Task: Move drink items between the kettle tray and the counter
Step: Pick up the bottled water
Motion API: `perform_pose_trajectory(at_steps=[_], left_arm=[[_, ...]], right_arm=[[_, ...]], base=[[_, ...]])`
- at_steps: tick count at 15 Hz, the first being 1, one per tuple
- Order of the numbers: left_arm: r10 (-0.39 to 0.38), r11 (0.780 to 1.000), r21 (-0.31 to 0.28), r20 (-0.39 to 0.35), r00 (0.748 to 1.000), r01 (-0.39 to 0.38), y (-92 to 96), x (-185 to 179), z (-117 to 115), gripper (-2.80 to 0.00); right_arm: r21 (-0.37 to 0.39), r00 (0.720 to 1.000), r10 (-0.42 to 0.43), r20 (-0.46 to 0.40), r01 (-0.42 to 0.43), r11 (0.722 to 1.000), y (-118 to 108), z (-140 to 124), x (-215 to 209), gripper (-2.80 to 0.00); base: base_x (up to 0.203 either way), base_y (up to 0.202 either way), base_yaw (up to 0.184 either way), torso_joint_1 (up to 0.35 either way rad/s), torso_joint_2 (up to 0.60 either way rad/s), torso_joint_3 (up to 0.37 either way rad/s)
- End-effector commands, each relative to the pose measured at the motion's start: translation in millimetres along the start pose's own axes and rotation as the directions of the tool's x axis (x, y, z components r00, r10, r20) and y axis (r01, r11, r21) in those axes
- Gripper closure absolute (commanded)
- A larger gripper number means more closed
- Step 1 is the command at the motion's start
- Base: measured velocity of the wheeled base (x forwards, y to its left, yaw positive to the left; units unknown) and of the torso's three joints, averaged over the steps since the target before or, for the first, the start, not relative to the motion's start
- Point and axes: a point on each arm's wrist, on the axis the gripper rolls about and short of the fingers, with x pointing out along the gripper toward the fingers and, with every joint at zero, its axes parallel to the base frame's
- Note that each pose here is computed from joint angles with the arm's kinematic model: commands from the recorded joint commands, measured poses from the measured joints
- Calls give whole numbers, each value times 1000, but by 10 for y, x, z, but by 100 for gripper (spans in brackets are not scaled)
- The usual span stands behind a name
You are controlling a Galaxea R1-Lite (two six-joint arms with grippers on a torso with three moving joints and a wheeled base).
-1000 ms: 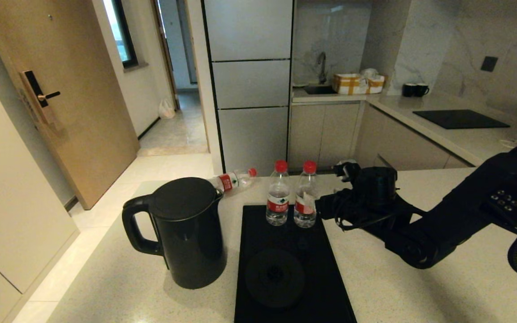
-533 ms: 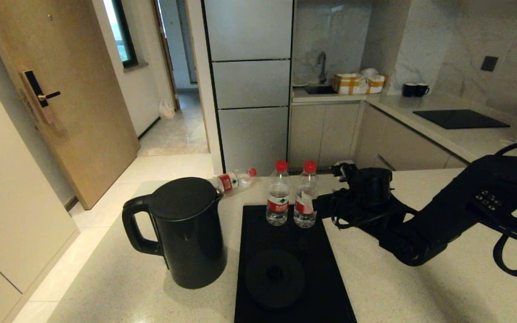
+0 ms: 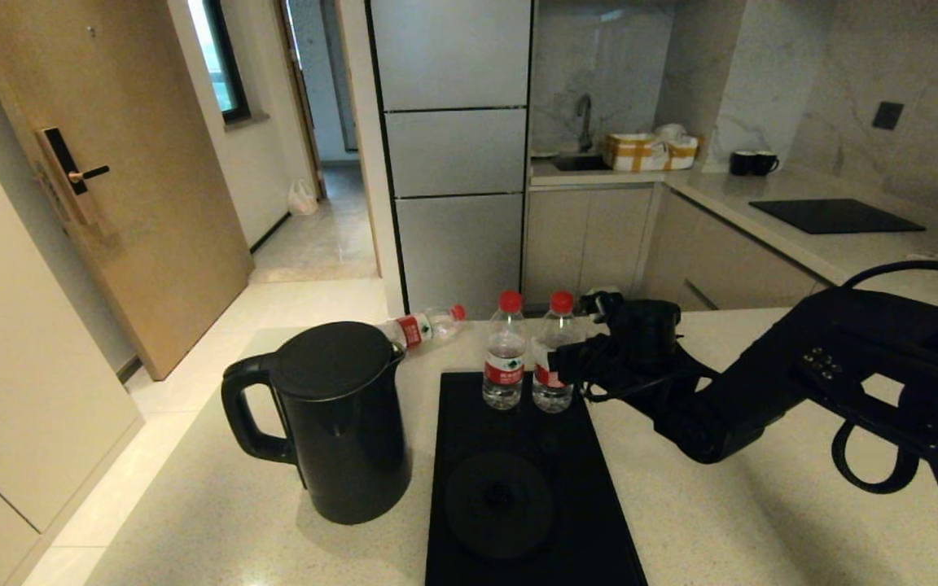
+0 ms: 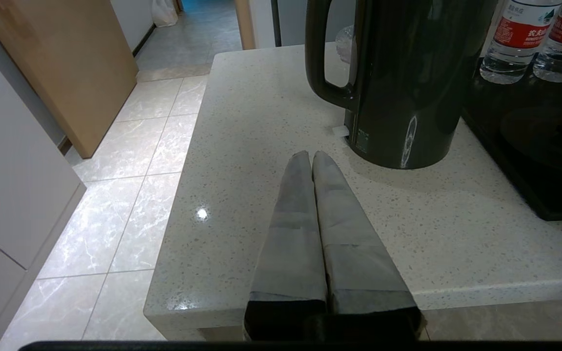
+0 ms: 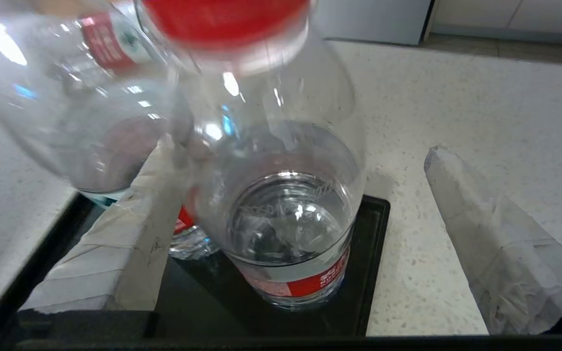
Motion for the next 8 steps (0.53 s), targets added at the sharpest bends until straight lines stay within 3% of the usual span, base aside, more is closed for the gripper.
perform_pose_trajectory(at_steps=[1,3,4,8], left_arm=[[0,1000,0,0,1000,0,0,0,1,0],[0,1000,0,-1,1000,0,0,1,-2,0],[0,1000,0,-1,1000,0,0,1,-3,0],[0,1000,0,-3,1000,0,0,2,-3,0]], right_arm=[[-1,1000,0,-11,0,1000,0,-72,54,-280],[-1,1000,-1,-20,1,1000,-1,-108,75,-280],[-3,1000,-1,-22,1,1000,-1,-111,78,0],[0,1000,-2,-14,2,1000,-5,-69,72,0]], base=[[0,0,0,0,0,0],[0,0,0,0,0,0],[0,0,0,0,0,0],[0,0,0,0,0,0]])
